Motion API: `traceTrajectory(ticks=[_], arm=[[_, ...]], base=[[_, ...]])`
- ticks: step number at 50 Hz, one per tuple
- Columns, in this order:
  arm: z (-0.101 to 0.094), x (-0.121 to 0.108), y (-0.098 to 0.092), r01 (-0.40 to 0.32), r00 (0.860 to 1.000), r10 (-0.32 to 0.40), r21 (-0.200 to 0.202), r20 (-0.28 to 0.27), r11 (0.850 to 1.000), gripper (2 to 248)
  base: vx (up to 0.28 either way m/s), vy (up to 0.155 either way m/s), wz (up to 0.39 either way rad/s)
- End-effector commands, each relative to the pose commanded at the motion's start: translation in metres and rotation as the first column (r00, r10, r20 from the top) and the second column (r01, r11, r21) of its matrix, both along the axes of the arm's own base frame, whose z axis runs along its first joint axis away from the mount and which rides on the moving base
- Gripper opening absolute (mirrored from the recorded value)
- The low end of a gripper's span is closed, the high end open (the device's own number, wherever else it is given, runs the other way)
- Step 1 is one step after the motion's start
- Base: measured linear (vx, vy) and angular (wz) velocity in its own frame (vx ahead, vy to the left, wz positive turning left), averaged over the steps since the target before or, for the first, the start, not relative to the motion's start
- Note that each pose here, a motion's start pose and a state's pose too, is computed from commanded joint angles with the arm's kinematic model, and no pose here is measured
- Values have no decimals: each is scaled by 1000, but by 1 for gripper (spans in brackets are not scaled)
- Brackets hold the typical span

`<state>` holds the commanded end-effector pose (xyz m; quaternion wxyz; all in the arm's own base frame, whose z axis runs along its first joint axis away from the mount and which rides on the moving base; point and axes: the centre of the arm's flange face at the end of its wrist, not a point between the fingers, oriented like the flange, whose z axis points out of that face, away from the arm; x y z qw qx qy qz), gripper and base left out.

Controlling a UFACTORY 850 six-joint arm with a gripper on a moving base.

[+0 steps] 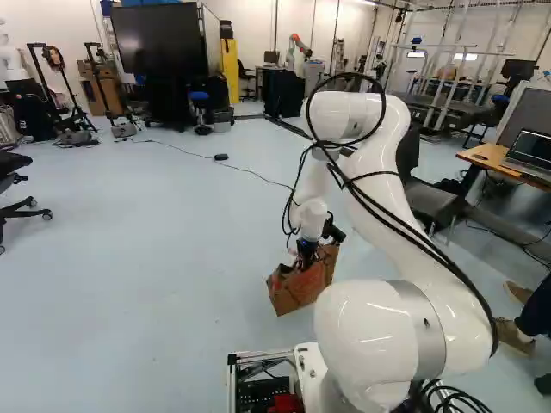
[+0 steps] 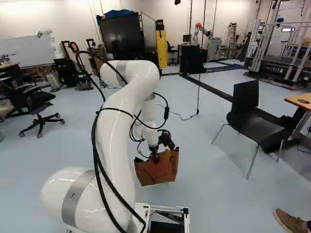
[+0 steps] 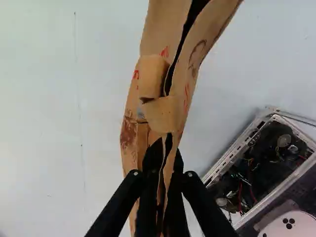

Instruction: Pick up the grocery bag from the ground

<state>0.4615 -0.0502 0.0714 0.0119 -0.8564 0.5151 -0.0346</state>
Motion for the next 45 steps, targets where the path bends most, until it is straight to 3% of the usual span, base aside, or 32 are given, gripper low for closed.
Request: traceTrajectory(ticks=[16,26,35,45], arm=[[24,-21,0,2,1000,-2,0,-4,1000,19],[39,-32,0,-95,995,95,-7,-3,995,19],[52,-48,-1,-209,978,209,-14,-9,978,19],[67,-68,-1,-336,942,336,-20,-18,942,19]], base=[[0,0,0],[0,0,0],[0,0,0],[0,0,0]])
